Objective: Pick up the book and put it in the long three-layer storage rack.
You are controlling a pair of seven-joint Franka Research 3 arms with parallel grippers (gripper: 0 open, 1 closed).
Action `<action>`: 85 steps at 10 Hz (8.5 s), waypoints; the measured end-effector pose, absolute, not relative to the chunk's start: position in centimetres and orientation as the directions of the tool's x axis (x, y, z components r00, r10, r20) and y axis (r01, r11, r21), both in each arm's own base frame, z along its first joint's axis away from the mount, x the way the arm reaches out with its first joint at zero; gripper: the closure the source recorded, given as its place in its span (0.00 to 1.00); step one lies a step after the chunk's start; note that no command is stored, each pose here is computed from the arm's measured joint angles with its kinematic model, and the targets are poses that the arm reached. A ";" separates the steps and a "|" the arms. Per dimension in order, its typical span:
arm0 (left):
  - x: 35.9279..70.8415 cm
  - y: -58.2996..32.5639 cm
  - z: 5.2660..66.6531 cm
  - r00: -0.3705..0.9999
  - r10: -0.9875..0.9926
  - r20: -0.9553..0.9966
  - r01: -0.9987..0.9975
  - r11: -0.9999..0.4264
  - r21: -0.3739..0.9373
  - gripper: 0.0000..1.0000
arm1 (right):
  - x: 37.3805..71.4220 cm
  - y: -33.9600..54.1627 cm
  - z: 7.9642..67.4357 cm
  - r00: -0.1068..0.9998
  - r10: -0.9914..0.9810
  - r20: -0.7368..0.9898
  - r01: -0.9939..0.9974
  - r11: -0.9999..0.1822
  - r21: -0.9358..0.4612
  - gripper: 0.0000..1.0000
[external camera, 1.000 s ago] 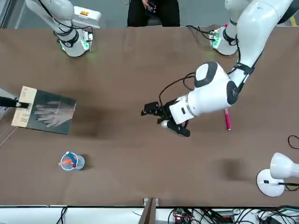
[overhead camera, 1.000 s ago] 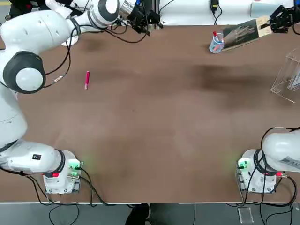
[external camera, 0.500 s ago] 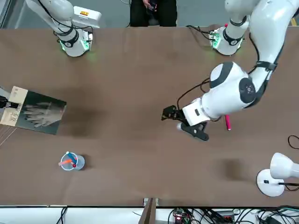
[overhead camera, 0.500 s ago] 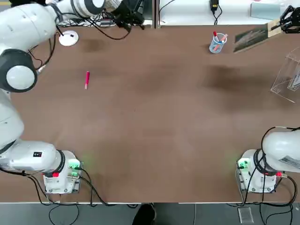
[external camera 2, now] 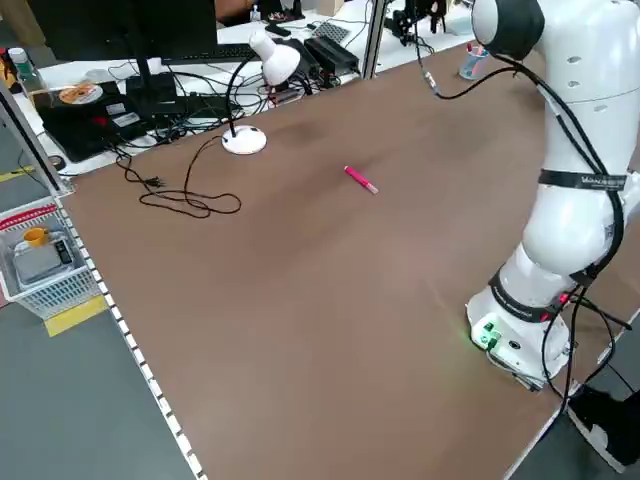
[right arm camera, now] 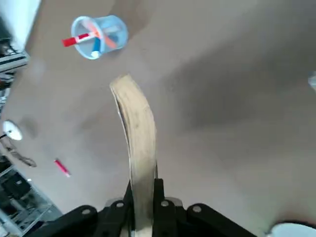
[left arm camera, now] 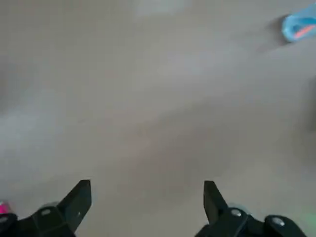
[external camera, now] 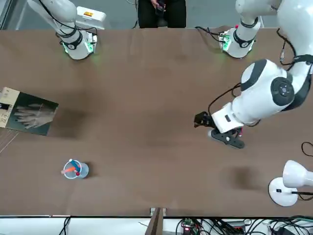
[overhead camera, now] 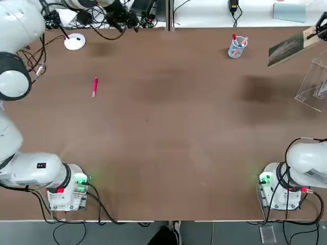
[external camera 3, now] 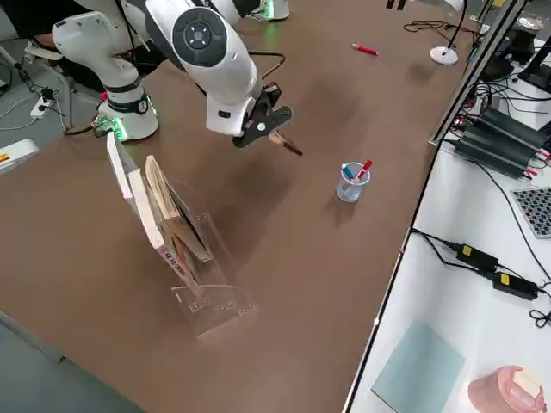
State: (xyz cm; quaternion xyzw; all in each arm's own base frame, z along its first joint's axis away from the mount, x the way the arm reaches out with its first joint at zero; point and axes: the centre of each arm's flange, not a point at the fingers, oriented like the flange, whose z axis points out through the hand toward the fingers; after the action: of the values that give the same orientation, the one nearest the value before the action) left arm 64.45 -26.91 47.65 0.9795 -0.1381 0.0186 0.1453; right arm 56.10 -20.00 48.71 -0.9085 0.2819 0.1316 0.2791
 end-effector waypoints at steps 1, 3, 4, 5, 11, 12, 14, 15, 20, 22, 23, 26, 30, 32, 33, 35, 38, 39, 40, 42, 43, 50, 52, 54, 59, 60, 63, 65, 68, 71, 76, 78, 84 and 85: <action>64.5 -25.7 48.0 0.966 -0.250 0.063 -0.258 -0.930 0.264 0.00 | 55.9 -20.7 48.7 0.801 -0.452 -0.392 -0.591 -0.698 -0.404 0.85; 64.7 -23.5 48.6 0.974 -0.225 0.039 -0.227 -0.942 0.248 0.00 | 55.8 -21.8 48.9 0.790 -0.480 -0.381 -0.602 -0.722 -0.340 0.85; 64.7 -22.3 48.7 0.977 -0.214 0.020 -0.212 -0.947 0.241 0.00 | 56.0 -22.1 49.1 0.781 -0.498 -0.376 -0.613 -0.726 -0.312 0.85; 64.8 -21.2 48.8 0.979 -0.203 0.005 -0.198 -0.952 0.234 0.00 | 56.2 -22.3 49.2 0.774 -0.514 -0.370 -0.621 -0.730 -0.285 0.85; 65.3 -14.2 48.4 0.985 -0.157 -0.075 -0.146 -0.981 0.131 0.00 | 57.6 -24.6 48.8 0.747 -0.570 -0.342 -0.640 -0.755 -0.141 0.85; 65.7 -12.7 48.0 0.988 -0.133 -0.079 -0.124 -0.986 0.110 0.00 | 57.8 -25.1 48.6 0.746 -0.574 -0.339 -0.640 -0.758 -0.125 0.85; 66.4 -9.8 47.5 0.992 -0.107 -0.072 -0.101 -0.992 0.081 0.00 | 58.1 -26.0 48.3 0.742 -0.582 -0.332 -0.641 -0.761 -0.099 0.85; 66.6 -8.8 47.6 0.993 -0.096 -0.063 -0.092 -0.993 0.075 0.00 | 58.1 -26.6 48.0 0.740 -0.585 -0.332 -0.643 -0.760 -0.094 0.85; 65.2 -7.7 50.5 0.997 -0.065 -0.036 -0.063 -0.996 0.056 0.02 | 57.5 -29.6 46.4 0.723 -0.602 -0.339 -0.655 -0.753 -0.063 0.85; 63.5 -7.6 51.0 0.999 -0.028 -0.046 -0.026 -0.999 0.043 0.02 | 57.6 -30.3 45.5 0.717 -0.606 -0.344 -0.656 -0.754 -0.038 0.85; 62.5 -7.6 51.2 0.999 -0.006 -0.053 -0.004 -0.999 0.036 0.01 | 57.7 -30.5 45.2 0.715 -0.607 -0.346 -0.656 -0.754 -0.033 0.85; 59.3 -7.5 52.0 0.997 0.034 -0.063 0.035 -0.999 0.014 0.01 | 58.0 -30.9 45.0 0.722 -0.602 -0.340 -0.647 -0.763 -0.022 0.85; 56.4 -4.9 54.8 0.996 0.081 -0.039 0.081 -0.997 0.000 0.00 | 58.4 -32.1 45.3 0.753 -0.578 -0.314 -0.611 -0.791 -0.008 0.85; 55.4 -3.7 56.1 0.994 0.093 -0.057 0.093 -0.996 -0.007 0.00 | 58.4 -32.7 44.9 0.755 -0.576 -0.313 -0.608 -0.794 -0.006 0.85; 55.0 -3.4 56.7 0.993 0.097 -0.071 0.097 -0.995 -0.010 0.00 | 58.5 -32.9 44.5 0.754 -0.575 -0.318 -0.608 -0.794 -0.005 0.85; 54.6 -3.4 57.7 0.992 0.098 -0.083 0.097 -0.995 -0.013 0.00 | 58.6 -33.2 43.5 0.749 -0.575 -0.329 -0.610 -0.793 -0.001 0.85; 54.6 -2.2 57.9 0.991 0.103 -0.088 0.102 -0.995 -0.012 0.01 | 58.4 -33.8 42.1 0.737 -0.579 -0.347 -0.616 -0.787 0.005 0.85; 54.6 -1.4 57.9 0.991 0.098 -0.089 0.098 -0.995 -0.011 0.01 | 58.3 -34.2 41.7 0.732 -0.583 -0.352 -0.621 -0.784 0.007 0.85; 54.6 -0.8 57.9 0.991 0.094 -0.090 0.094 -0.996 -0.009 0.01 | 58.1 -34.6 41.5 0.728 -0.587 -0.355 -0.625 -0.780 0.008 0.85; 54.6 0.0 57.9 0.991 0.095 -0.092 0.095 -0.995 -0.008 0.01 | 57.7 -35.2 41.4 0.723 -0.592 -0.356 -0.628 -0.778 0.018 0.85; 54.6 0.1 57.9 0.991 0.096 -0.092 0.096 -0.995 -0.008 0.01 | 57.7 -35.3 41.3 0.723 -0.593 -0.355 -0.627 -0.779 0.024 0.85; 54.7 0.0 57.7 0.991 0.094 -0.095 0.094 -0.996 -0.008 0.01 | 58.7 -35.5 39.2 0.736 -0.589 -0.332 -0.616 -0.787 0.029 0.85; 54.7 0.0 57.6 0.991 0.094 -0.096 0.094 -0.996 -0.008 0.01 | 59.0 -35.6 38.7 0.738 -0.589 -0.329 -0.615 -0.788 0.028 0.85; 54.7 0.0 57.6 0.991 0.094 -0.096 0.094 -0.996 -0.008 0.01 | 59.1 -35.6 38.4 0.740 -0.588 -0.325 -0.614 -0.789 0.029 0.85; 54.7 0.0 57.7 0.991 0.094 -0.093 0.094 -0.996 -0.007 0.01 | 59.7 -35.3 38.2 0.755 -0.582 -0.301 -0.594 -0.802 0.063 0.85; 54.7 0.0 57.7 0.991 0.094 -0.093 0.094 -0.996 -0.007 0.01 | 59.9 -35.3 38.2 0.760 -0.581 -0.290 -0.590 -0.805 0.067 0.85; 54.7 0.0 57.7 0.991 0.094 -0.093 0.094 -0.996 -0.007 0.01 | 60.3 -35.4 38.1 0.768 -0.583 -0.265 -0.589 -0.806 0.068 0.85; 54.7 0.0 57.7 0.991 0.094 -0.093 0.094 -0.996 -0.007 0.01 | 60.4 -35.4 37.7 0.767 -0.583 -0.267 -0.589 -0.805 0.068 0.85; 54.7 -0.1 57.8 0.991 0.094 -0.092 0.094 -0.996 -0.007 0.01 | 60.5 -35.4 37.1 0.761 -0.588 -0.274 -0.595 -0.801 0.068 0.85; 54.8 -0.1 57.8 0.992 0.094 -0.090 0.094 -0.996 -0.007 0.01 | 60.5 -35.3 37.0 0.750 -0.601 -0.275 -0.607 -0.791 0.072 0.85; 54.8 -0.1 57.8 0.992 0.094 -0.089 0.094 -0.996 -0.007 0.01 | 60.9 -34.7 36.9 0.736 -0.620 -0.272 -0.625 -0.776 0.078 0.85; 54.8 -0.1 57.9 0.992 0.094 -0.087 0.093 -0.996 -0.007 0.01 | 61.1 -34.4 36.8 0.737 -0.619 -0.270 -0.624 -0.777 0.078 0.85; 55.2 -0.1 58.2 0.993 0.092 -0.077 0.092 -0.996 -0.005 0.01 | 61.3 -34.5 36.7 0.729 -0.631 -0.266 -0.646 -0.762 0.039 0.85; 55.3 -0.1 58.2 0.993 0.092 -0.077 0.092 -0.996 -0.004 0.01 | 61.2 -34.7 36.7 0.725 -0.635 -0.269 -0.653 -0.757 0.028 0.85</action>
State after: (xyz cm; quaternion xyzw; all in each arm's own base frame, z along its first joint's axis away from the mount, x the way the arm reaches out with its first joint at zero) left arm 55.31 -0.12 58.18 0.9982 0.0460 -0.0387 -0.0004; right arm 61.21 -34.68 36.67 -0.9280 0.3468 0.1319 0.0342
